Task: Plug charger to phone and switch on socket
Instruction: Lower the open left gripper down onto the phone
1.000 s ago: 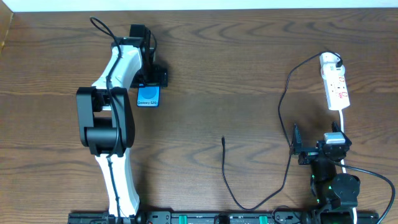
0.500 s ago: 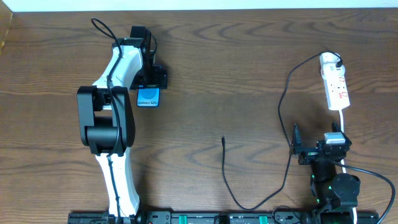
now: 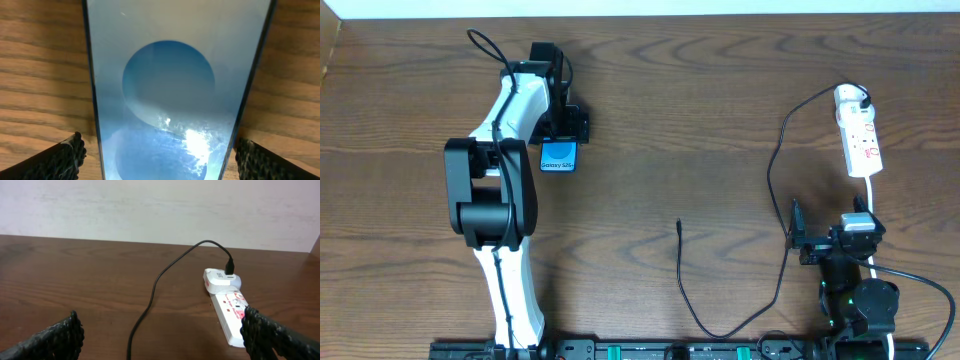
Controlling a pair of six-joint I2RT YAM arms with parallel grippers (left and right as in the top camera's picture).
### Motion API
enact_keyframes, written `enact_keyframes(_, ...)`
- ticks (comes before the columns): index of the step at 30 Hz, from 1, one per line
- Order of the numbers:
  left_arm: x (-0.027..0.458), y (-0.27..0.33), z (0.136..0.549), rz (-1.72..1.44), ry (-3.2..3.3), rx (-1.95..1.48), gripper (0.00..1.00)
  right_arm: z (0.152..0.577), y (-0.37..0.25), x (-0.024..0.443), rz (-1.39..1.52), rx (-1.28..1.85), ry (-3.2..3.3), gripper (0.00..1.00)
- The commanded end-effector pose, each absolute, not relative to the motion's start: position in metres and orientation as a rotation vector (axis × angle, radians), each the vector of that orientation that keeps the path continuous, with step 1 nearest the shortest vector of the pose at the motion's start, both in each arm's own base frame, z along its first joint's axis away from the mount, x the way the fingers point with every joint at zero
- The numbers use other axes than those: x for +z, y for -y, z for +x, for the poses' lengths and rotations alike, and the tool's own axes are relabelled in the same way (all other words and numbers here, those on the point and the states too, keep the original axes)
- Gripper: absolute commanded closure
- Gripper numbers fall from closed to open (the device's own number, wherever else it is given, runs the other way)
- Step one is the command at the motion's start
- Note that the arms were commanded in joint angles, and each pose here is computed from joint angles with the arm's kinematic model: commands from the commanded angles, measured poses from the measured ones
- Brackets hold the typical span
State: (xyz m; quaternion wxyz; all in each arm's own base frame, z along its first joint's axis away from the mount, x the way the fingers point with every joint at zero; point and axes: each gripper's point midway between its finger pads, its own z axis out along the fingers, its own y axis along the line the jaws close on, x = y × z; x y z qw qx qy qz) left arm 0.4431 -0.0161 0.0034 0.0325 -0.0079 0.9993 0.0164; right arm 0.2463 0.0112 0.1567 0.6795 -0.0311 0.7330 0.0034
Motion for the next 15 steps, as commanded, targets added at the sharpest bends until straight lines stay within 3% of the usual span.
enact_keyframes(1, -0.0192, 0.0173, 0.4313, 0.006, -3.148, 0.051, 0.02, 0.2461, -0.0116, 0.1555, -0.08, -0.001, -1.648, 0.01)
enact_keyframes(15, -0.0224, 0.0245, 0.4336, 0.04, -3.151, 0.05, 0.02, 0.2461, -0.0116, 0.1554, -0.08, -0.001, -1.649, 0.01)
